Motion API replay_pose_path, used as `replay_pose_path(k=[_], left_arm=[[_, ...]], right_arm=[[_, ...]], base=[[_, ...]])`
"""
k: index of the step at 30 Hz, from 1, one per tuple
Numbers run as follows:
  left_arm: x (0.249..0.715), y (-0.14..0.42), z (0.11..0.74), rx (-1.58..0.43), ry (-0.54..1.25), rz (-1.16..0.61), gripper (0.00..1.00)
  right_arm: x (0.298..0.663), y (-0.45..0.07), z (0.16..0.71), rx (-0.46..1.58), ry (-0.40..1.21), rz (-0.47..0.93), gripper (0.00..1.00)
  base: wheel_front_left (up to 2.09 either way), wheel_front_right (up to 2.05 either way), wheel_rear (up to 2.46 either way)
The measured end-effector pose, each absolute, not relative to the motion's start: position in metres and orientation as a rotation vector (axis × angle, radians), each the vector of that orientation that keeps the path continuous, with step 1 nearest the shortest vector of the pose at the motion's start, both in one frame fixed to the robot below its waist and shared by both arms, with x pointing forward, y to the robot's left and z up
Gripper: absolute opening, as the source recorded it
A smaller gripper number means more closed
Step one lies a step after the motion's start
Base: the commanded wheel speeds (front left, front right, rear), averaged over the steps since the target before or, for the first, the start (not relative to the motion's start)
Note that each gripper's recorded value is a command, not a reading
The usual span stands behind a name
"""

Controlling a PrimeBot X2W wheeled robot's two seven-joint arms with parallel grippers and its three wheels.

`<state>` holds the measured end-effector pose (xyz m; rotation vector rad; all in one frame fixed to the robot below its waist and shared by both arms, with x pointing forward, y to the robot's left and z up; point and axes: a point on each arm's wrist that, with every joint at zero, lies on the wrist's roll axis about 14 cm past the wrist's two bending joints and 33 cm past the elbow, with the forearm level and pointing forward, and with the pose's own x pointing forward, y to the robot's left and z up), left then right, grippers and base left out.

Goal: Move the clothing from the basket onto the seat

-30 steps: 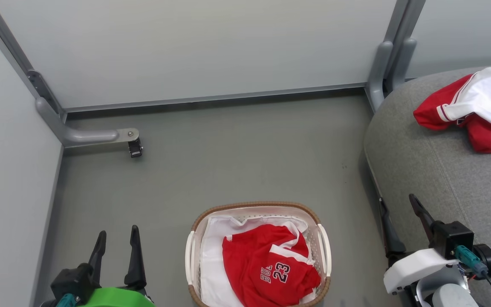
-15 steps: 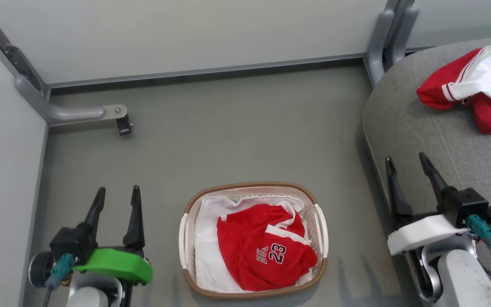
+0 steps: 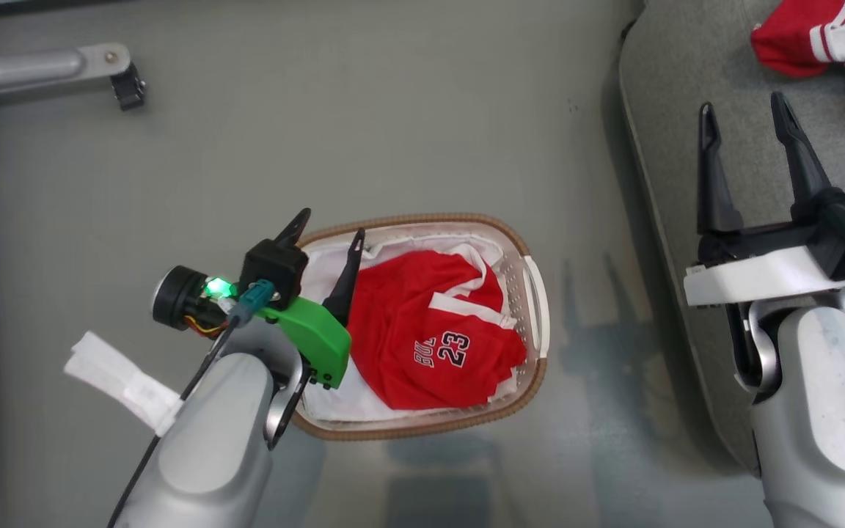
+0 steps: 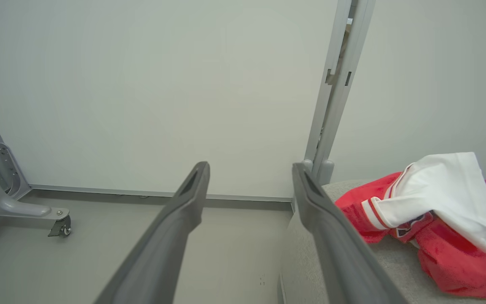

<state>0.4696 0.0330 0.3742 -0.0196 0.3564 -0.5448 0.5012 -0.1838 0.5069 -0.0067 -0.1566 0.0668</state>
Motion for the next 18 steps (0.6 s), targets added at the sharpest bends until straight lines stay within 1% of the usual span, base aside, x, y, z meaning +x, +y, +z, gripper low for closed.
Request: replay_pose_path(k=[4,8,14,18], left_arm=[[0.454,0.006,0.316,0.037,0.526,-0.659,1.00],[0.426,-0.014,0.260,0.089,0.699,-0.774,1.00],[0.388,-0.036,0.204,0.120,0.858,-0.916,1.00],[0.376,-0.048,0.182,0.125,0.904,-0.984,1.00]], right_arm=[[0.517,-0.185,0.491,-0.007,-0.142,0.067,1.00],[0.526,-0.191,0.470,-0.007,-0.112,0.059,1.00],[0.535,-0.199,0.446,-0.019,-0.083,0.049,1.00],[0.537,-0.204,0.436,-0.023,-0.069,0.044,1.00]], base=[[0.00,0.00,0.00],[0.00,0.00,0.00],[0.00,0.00,0.00],[0.00,0.00,0.00]])
